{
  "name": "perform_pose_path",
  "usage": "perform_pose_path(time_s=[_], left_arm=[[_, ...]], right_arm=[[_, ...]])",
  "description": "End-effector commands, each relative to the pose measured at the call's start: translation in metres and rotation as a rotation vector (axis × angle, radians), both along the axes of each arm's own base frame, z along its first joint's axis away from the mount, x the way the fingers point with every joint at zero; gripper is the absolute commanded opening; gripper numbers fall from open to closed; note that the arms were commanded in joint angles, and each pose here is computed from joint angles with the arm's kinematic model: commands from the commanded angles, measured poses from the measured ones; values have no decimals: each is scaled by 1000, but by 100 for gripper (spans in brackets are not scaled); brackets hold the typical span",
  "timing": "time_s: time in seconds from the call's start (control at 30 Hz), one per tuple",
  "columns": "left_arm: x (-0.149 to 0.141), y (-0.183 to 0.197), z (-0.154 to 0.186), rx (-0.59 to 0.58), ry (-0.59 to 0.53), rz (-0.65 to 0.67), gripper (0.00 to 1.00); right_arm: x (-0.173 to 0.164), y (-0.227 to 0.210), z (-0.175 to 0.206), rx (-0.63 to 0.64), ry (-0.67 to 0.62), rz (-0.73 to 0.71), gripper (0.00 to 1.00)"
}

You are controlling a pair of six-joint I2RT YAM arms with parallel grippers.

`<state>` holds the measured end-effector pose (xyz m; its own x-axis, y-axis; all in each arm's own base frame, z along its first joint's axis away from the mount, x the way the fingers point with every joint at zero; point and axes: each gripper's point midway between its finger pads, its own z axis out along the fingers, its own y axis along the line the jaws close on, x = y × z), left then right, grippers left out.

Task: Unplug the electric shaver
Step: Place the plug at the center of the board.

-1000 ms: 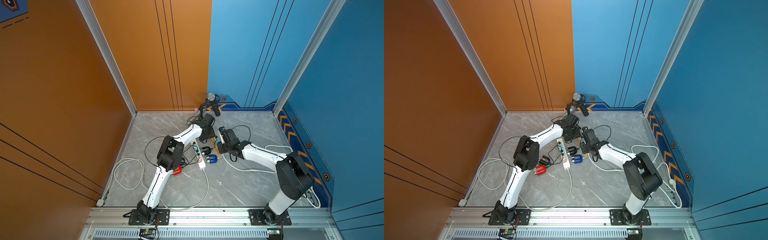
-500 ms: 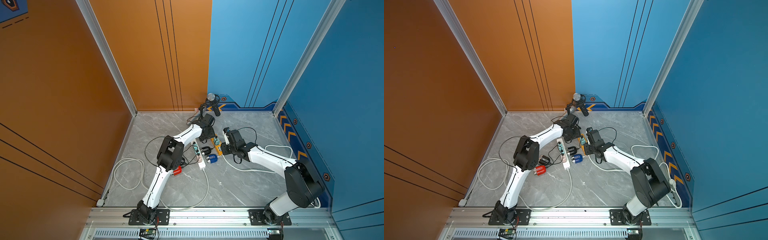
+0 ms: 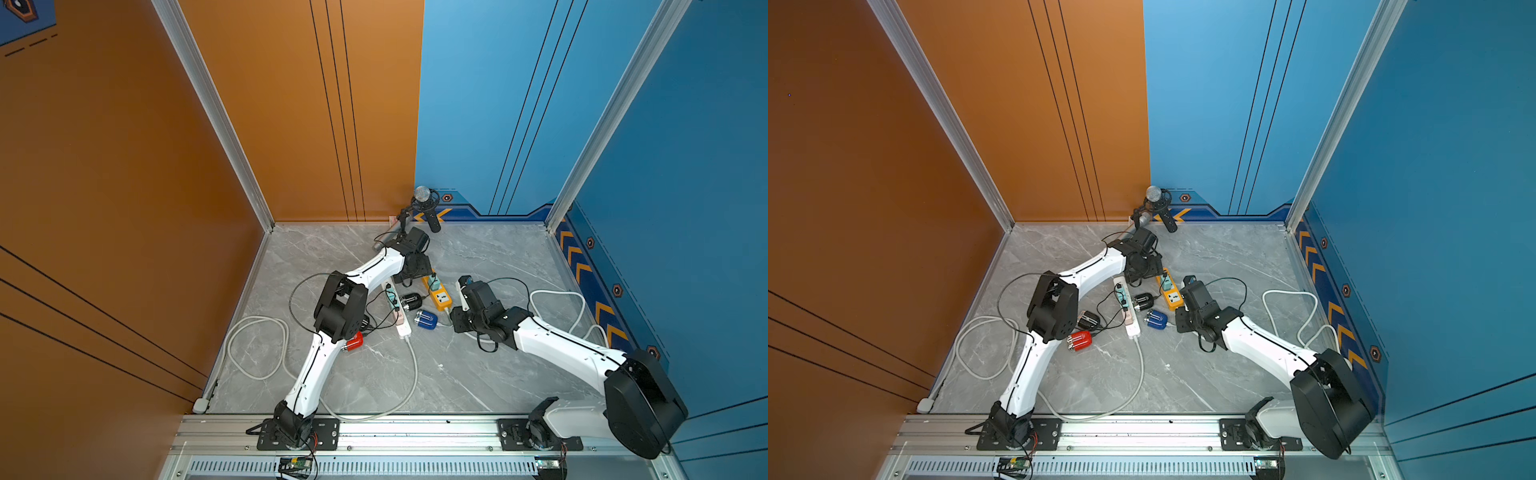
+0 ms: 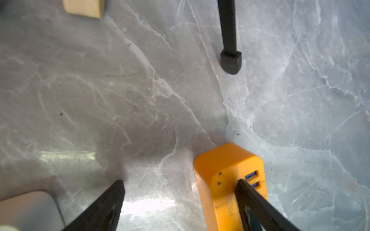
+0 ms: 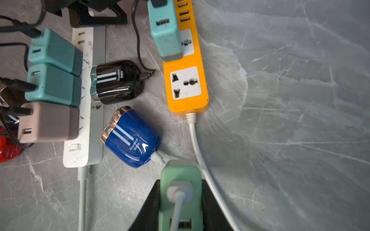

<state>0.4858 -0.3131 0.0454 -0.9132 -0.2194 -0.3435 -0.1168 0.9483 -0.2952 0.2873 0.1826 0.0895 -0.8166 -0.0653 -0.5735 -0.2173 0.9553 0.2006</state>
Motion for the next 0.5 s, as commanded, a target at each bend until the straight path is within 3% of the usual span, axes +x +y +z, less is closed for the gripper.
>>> perform_pose_path(time_s=[0.0, 0.1, 0.47], left_arm=[[-23, 15, -13, 125, 67, -51, 96], [-18, 15, -2, 131, 33, -66, 100], [0, 25, 41, 166, -83, -100, 98]], right_arm=[[-21, -7, -8, 16, 42, -28, 15], [-34, -12, -14, 27, 61, -14, 16], [-55, -20, -41, 87, 112, -86, 21]])
